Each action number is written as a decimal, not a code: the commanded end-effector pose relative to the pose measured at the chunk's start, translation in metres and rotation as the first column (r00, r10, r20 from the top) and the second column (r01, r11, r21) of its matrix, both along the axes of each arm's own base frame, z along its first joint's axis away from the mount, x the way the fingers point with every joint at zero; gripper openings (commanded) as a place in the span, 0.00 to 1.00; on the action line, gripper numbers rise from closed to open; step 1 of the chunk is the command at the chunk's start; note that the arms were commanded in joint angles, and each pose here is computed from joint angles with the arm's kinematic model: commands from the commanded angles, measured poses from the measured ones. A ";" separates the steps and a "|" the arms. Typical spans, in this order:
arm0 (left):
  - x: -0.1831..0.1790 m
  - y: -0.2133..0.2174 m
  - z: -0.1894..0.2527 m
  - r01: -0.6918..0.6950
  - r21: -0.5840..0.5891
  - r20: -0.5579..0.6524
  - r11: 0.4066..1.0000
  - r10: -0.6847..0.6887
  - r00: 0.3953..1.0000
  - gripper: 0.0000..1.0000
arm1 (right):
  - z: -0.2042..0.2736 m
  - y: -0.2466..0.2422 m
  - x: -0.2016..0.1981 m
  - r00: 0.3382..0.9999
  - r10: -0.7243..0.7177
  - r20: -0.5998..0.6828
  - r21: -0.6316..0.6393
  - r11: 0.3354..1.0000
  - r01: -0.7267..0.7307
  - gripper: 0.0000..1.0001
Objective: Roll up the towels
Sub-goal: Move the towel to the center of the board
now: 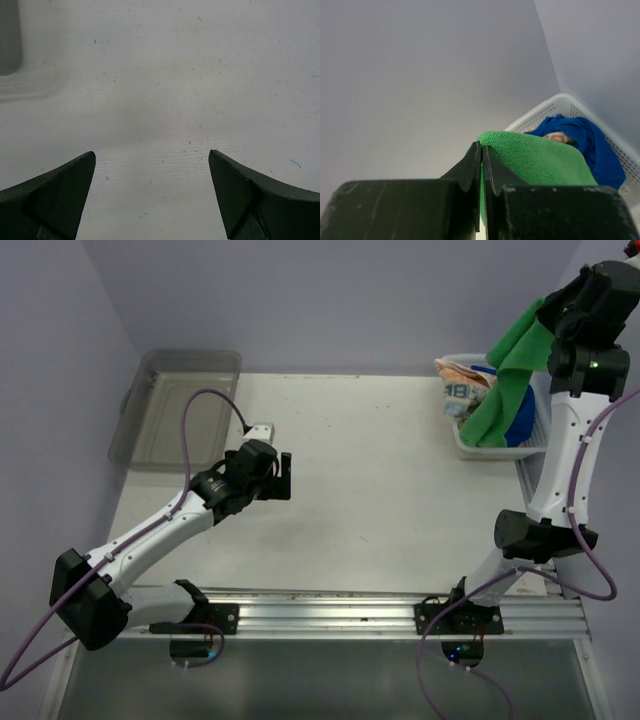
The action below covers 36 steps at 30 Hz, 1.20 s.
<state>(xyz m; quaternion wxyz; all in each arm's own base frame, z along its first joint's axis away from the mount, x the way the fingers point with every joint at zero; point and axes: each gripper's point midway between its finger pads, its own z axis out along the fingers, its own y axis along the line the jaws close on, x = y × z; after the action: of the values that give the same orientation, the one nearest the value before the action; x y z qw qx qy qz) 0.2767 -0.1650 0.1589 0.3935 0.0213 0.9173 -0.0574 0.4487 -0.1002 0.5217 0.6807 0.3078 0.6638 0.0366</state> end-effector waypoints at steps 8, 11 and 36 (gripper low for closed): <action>0.004 -0.004 0.000 0.014 -0.015 0.022 1.000 -0.014 1.000 1.00 | -0.018 0.038 0.019 0.980 0.196 -0.034 0.018 0.981 -0.196 0.00; 0.005 -0.005 -0.002 0.015 -0.013 0.013 1.000 -0.015 1.000 1.00 | 0.009 0.074 0.005 0.964 0.268 0.001 -0.046 0.963 -0.267 0.00; 0.029 0.052 0.029 -0.192 -0.030 -0.008 0.981 0.192 0.981 1.00 | -0.322 0.336 -0.108 0.431 0.627 -0.649 0.146 0.658 -0.738 0.61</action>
<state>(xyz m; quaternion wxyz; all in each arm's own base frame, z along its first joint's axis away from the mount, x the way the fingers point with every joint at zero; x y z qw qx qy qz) 0.3040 -0.1067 0.1852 0.4023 -0.0725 0.9124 -0.0199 0.3469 0.2468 0.1833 0.3331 -0.0482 0.9260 0.1712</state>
